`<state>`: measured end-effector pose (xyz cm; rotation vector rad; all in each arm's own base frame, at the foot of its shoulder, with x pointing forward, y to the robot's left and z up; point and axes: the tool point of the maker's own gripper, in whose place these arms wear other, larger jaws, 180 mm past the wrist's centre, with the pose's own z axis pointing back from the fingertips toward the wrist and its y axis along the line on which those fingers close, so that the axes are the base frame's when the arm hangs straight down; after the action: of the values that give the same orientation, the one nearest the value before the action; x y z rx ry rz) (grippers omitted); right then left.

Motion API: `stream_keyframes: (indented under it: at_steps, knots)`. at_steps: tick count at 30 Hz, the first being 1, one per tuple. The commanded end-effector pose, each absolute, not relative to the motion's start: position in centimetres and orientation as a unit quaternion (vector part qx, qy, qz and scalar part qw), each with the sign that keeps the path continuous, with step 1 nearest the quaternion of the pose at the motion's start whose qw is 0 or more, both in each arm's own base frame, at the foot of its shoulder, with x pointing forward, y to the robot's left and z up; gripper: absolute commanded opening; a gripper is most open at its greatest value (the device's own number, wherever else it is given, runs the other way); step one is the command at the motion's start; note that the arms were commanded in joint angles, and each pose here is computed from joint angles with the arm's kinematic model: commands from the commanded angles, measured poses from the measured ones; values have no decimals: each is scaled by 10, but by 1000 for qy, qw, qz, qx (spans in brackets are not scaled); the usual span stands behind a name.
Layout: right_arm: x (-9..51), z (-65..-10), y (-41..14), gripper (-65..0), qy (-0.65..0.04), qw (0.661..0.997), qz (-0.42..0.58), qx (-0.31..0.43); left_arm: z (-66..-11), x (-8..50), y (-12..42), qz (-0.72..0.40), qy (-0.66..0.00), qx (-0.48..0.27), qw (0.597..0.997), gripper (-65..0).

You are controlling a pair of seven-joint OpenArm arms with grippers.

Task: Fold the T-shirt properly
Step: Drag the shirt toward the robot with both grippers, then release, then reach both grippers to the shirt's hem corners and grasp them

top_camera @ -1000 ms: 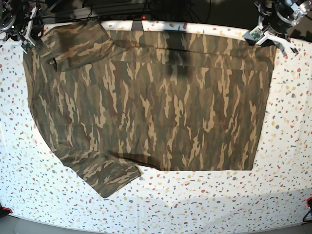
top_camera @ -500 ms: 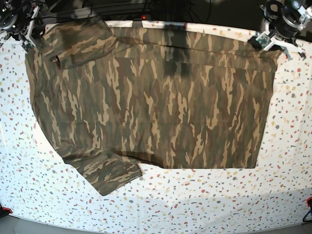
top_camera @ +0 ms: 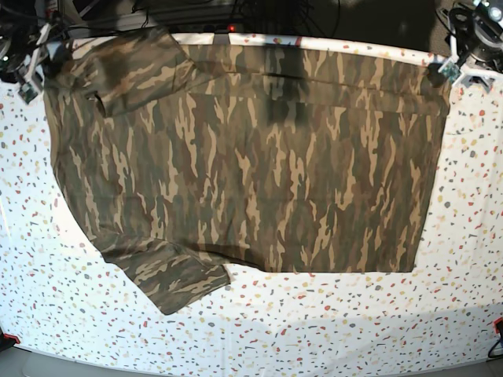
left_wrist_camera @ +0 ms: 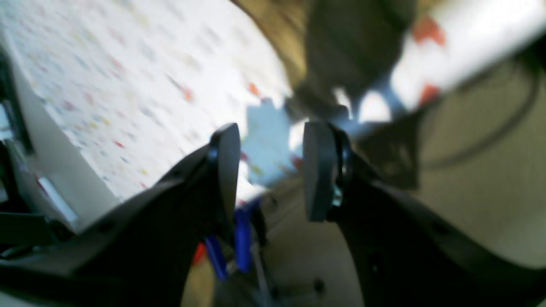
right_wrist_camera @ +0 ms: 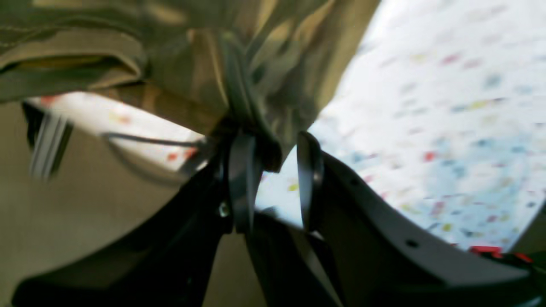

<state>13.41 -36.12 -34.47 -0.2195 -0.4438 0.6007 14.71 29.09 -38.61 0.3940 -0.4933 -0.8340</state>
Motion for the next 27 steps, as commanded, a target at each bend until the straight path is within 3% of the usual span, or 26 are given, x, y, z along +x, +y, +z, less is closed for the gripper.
stream_keyframes:
  at_steps: [1, 4, 11, 16, 23, 27]
  knots:
    - [150, -328, -363, -474, -250, 916, 293, -113, -370, 161, 297, -391, -267, 207, 856, -413]
    - [162, -315, -360, -474, -289, 910, 280, -103, -349, 183, 301, -350, -334, 201, 852, -413]
    - [171, -311, -361, -474, -299, 906, 278, -108, -308, 223, 312, -262, -424, 178, 849, -413]
    - [168, -312, -364, -473, -290, 910, 276, -111, -294, 243, 302, -239, -463, 146, 841, -413]
    - [197, -294, -343, -473, -363, 897, 244, -62, -283, 271, 305, -178, -512, 97, 835, -413]
    - [211, -296, -333, -473, -367, 898, 238, -45, -292, 284, 314, -149, -524, 51, 837, -413]
